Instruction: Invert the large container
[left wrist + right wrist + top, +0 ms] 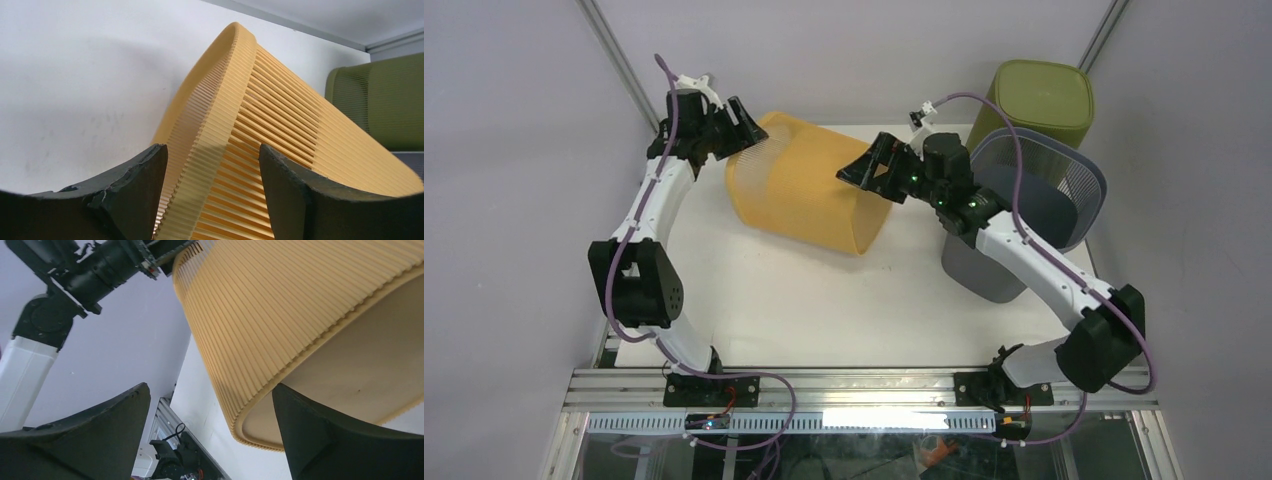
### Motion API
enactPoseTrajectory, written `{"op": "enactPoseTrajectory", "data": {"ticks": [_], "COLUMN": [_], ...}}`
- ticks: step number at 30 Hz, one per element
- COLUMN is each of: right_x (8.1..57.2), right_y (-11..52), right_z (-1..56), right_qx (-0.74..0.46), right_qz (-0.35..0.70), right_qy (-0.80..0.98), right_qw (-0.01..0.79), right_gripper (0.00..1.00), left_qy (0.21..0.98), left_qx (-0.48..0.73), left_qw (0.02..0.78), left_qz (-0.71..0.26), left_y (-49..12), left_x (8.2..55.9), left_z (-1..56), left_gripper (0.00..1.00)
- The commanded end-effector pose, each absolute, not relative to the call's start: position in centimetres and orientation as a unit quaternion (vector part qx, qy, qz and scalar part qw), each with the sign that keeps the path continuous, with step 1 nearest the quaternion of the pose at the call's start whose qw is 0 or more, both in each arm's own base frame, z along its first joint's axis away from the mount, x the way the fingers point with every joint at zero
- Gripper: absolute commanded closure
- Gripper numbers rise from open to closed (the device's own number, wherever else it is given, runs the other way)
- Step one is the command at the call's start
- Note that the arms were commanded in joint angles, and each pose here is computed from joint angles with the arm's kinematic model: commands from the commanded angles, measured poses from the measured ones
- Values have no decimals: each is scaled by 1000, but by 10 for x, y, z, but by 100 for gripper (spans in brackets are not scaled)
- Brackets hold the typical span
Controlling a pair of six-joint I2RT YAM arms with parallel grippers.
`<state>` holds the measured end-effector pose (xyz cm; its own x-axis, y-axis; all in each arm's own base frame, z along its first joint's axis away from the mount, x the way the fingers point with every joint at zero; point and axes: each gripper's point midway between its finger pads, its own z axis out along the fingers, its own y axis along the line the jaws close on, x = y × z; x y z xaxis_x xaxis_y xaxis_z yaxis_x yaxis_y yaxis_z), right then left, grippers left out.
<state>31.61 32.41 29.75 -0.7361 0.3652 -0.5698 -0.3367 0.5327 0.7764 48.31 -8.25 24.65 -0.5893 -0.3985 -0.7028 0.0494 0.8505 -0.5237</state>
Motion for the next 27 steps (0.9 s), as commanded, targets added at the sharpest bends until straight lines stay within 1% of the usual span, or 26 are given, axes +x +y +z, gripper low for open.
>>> {"op": "enactPoseTrajectory", "data": {"ticks": [1,6,11,13,20,27], "right_x": [283,279,285,291,302,312], "right_y": [321,314,310,311,323,324], "right_z": [452,461,460,453,419,410], "right_qx": [-62,-66,-62,-59,-57,-56], "right_qz": [573,561,543,531,518,494], "right_qy": [648,647,655,666,700,721], "right_qw": [498,512,522,521,488,483], "right_gripper": [5,5,4,4,4,4], "left_qy": [858,852,854,859,882,898], "left_qx": [-32,-17,-13,-16,-15,-3], "left_qw": [352,336,328,320,317,348], "left_qz": [-373,-402,-403,-399,-348,-271], "left_y": [-194,-223,-236,-236,-224,-208], "left_x": [449,457,469,472,474,480], "left_z": [240,239,229,217,179,161], "left_gripper": [33,32,20,18,11,5]}}
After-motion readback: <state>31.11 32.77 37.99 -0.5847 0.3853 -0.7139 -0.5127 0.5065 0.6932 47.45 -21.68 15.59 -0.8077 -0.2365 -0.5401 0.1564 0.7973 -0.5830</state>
